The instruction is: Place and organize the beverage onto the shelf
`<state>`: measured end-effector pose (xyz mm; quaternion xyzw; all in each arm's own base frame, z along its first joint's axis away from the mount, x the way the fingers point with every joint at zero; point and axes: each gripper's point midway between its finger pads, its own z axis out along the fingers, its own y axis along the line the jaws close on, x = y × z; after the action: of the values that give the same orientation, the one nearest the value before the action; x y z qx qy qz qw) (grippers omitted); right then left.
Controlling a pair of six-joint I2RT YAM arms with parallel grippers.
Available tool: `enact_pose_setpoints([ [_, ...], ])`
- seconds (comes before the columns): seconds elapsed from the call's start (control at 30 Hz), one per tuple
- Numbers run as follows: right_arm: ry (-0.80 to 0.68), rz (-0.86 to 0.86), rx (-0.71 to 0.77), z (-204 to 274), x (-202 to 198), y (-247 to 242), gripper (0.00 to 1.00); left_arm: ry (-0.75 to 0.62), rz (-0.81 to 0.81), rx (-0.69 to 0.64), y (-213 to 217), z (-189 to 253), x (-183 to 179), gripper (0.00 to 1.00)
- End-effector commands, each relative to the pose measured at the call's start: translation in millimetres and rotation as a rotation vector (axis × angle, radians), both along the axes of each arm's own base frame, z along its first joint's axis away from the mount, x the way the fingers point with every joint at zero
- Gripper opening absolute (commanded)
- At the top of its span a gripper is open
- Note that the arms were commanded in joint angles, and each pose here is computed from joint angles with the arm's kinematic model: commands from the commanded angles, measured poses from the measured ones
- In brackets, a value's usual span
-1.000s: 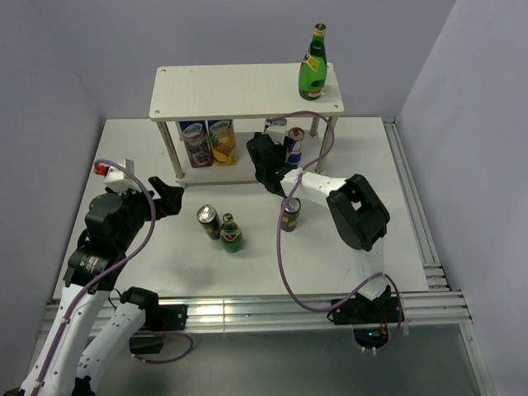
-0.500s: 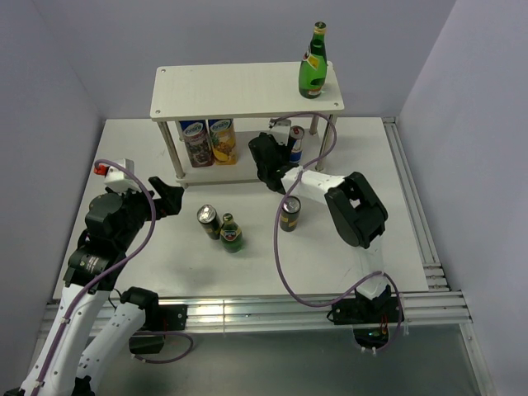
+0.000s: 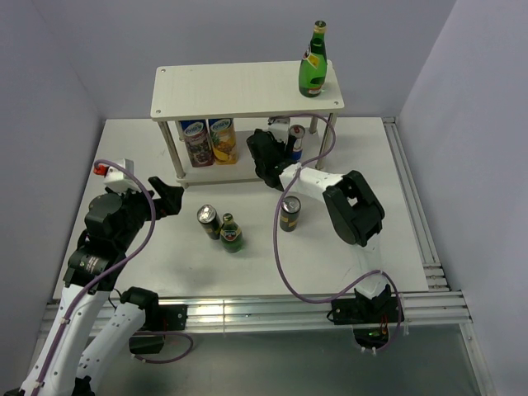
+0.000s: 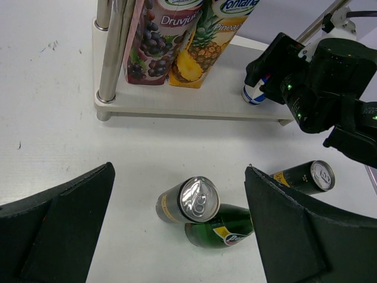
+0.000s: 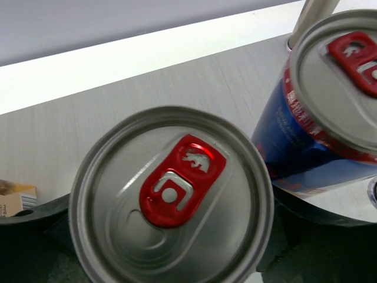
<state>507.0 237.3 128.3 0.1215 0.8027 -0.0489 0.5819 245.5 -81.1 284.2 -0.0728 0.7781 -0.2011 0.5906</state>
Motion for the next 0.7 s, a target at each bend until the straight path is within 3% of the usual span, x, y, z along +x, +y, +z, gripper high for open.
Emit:
enact_pose_setpoints([
  [0.0,-0.026,-0.024,0.019,15,14,-8,0.82,-0.052,-0.013,0.003,-1,11,1,0.99],
  [0.27,-0.016,0.038,0.052,32,-7,-2,0.95,-0.045,-0.007,0.005,0,10,3,0.99],
  [0.67,-0.052,0.161,0.086,77,-83,33,0.97,-0.046,0.014,0.009,3,11,4,0.99],
])
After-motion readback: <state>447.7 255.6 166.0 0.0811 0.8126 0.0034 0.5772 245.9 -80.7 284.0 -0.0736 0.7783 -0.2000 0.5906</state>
